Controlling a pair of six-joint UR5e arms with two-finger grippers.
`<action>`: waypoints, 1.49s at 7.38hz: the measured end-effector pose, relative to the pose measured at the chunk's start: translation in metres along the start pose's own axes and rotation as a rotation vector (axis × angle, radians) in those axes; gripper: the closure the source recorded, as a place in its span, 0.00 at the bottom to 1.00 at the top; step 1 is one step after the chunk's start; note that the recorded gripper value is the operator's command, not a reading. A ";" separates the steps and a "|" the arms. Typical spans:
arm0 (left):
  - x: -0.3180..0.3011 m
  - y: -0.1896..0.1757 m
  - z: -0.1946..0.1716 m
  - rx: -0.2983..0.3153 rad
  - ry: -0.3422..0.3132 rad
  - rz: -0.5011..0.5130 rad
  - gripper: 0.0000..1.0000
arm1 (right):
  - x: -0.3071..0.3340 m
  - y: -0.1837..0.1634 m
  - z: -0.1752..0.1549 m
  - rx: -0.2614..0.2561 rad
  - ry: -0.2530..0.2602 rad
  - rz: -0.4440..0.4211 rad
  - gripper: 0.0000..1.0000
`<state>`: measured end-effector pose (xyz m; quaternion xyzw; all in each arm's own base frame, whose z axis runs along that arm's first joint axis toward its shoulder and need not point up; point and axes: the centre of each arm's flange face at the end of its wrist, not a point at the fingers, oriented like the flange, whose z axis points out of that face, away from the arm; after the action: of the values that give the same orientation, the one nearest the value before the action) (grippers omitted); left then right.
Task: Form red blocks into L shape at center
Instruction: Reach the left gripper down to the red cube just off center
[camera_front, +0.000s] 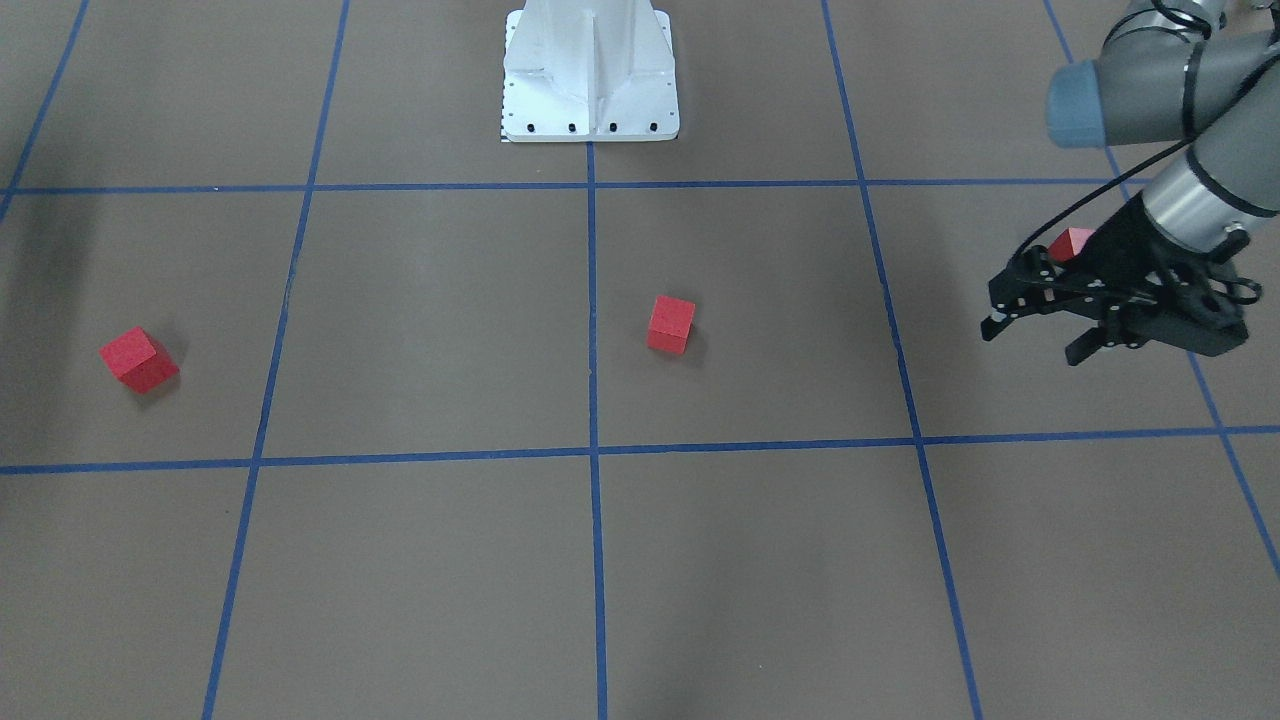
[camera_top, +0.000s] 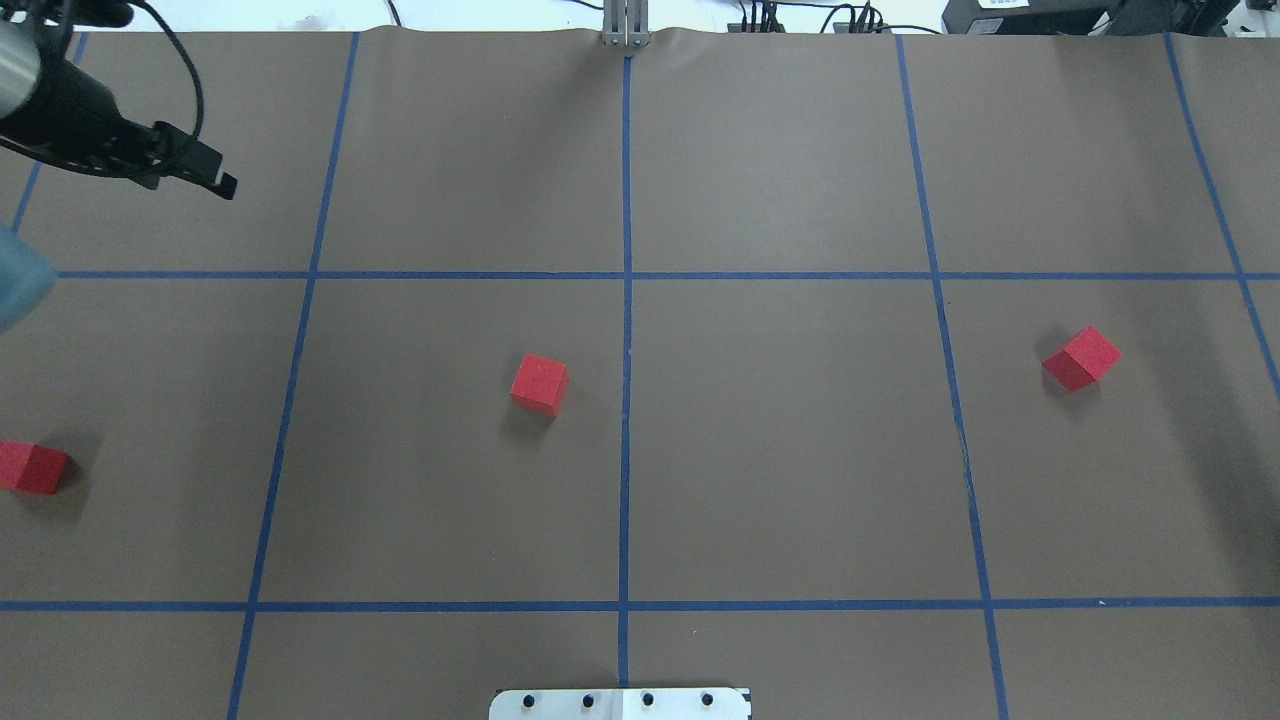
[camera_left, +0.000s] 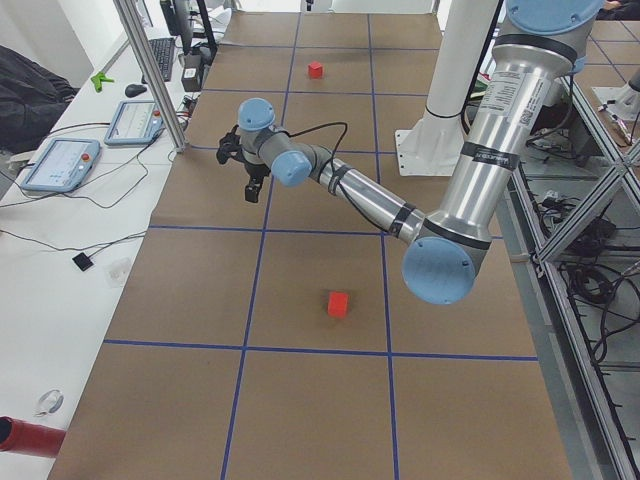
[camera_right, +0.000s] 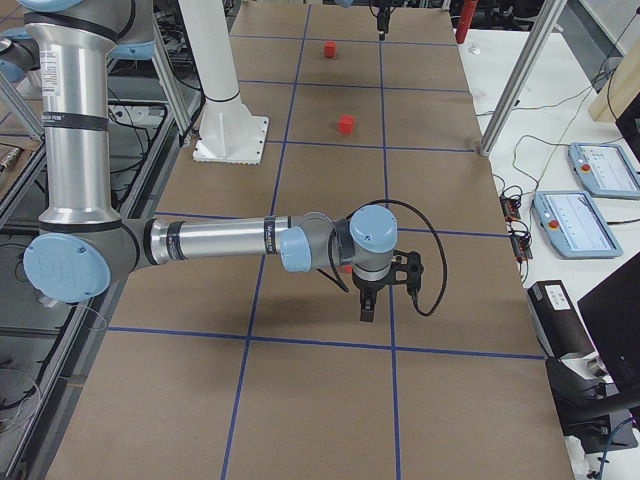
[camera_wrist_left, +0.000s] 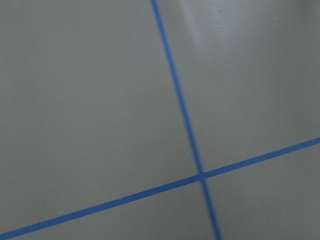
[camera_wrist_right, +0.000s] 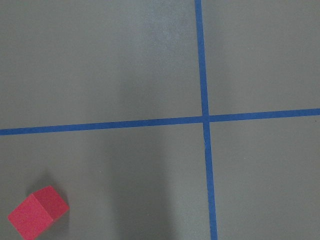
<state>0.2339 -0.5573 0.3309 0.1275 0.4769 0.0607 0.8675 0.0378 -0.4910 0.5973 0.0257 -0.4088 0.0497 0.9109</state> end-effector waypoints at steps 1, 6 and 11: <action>0.058 0.010 0.019 0.029 -0.004 -0.018 0.00 | 0.000 0.000 0.000 0.000 0.000 0.000 0.01; 0.228 0.098 0.121 0.216 -0.026 0.025 0.00 | 0.002 0.001 0.001 -0.002 0.004 0.004 0.01; 0.266 0.105 0.183 0.209 -0.084 0.047 0.00 | 0.003 0.001 0.002 -0.005 0.008 0.007 0.01</action>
<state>0.5329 -0.4263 0.2382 0.2308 0.4409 0.0253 0.8670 0.0383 -0.4897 0.6014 0.0220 -0.4053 0.0522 0.9124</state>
